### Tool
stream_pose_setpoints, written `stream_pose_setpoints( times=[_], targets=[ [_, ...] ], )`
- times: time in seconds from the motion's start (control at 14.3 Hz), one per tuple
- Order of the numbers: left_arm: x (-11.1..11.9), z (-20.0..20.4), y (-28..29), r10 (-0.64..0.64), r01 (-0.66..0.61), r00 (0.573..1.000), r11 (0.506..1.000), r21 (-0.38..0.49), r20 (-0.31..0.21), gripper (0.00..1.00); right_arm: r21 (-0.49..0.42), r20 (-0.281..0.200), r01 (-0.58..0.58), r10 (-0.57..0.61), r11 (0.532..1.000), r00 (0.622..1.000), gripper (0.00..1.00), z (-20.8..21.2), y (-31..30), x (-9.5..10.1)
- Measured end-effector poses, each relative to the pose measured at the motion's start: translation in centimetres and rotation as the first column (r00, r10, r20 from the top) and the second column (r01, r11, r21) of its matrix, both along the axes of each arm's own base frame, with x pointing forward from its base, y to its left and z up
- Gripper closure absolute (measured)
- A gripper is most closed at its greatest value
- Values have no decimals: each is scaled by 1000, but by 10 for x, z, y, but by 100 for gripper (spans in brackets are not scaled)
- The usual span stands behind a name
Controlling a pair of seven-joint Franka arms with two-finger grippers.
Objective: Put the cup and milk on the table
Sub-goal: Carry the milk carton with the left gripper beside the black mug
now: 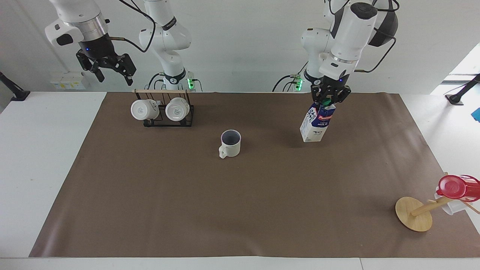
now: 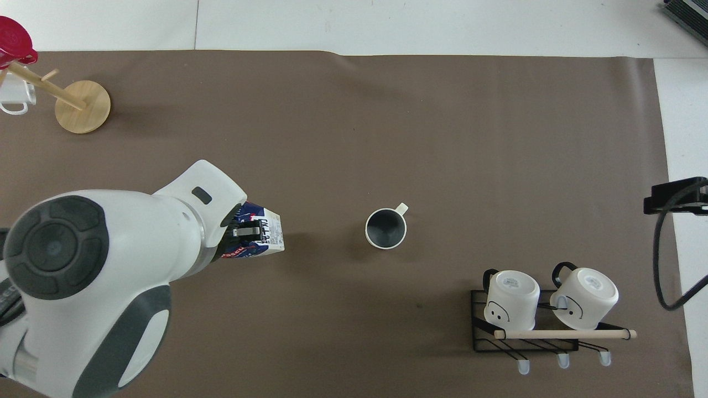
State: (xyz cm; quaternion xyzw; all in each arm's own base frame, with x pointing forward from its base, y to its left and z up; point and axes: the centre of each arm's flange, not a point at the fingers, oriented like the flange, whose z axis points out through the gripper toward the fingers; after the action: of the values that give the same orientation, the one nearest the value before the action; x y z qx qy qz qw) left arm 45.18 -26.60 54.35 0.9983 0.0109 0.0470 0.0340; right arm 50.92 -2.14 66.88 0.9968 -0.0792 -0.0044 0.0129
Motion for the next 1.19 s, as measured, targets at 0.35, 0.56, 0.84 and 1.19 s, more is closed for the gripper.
stream_pose_setpoints(
  times=[0.35,0.56,0.84,1.19],
  targets=[
    [-2,-37,-66,26,-26,1000,999,35,3,59,0,2,-1,1,1000,1000,0,1,0,-1],
    [11,-66,-77,36,-37,999,999,38,16,59,0,2,-8,8,1000,1000,0,1,4,-1],
    [19,-83,-88,42,-43,999,999,25,31,59,-1,2,-13,13,1000,1000,0,1,7,-1],
    [12,-86,-100,29,-30,999,999,17,37,59,0,2,-8,8,1000,1000,0,1,4,-1]
  ],
)
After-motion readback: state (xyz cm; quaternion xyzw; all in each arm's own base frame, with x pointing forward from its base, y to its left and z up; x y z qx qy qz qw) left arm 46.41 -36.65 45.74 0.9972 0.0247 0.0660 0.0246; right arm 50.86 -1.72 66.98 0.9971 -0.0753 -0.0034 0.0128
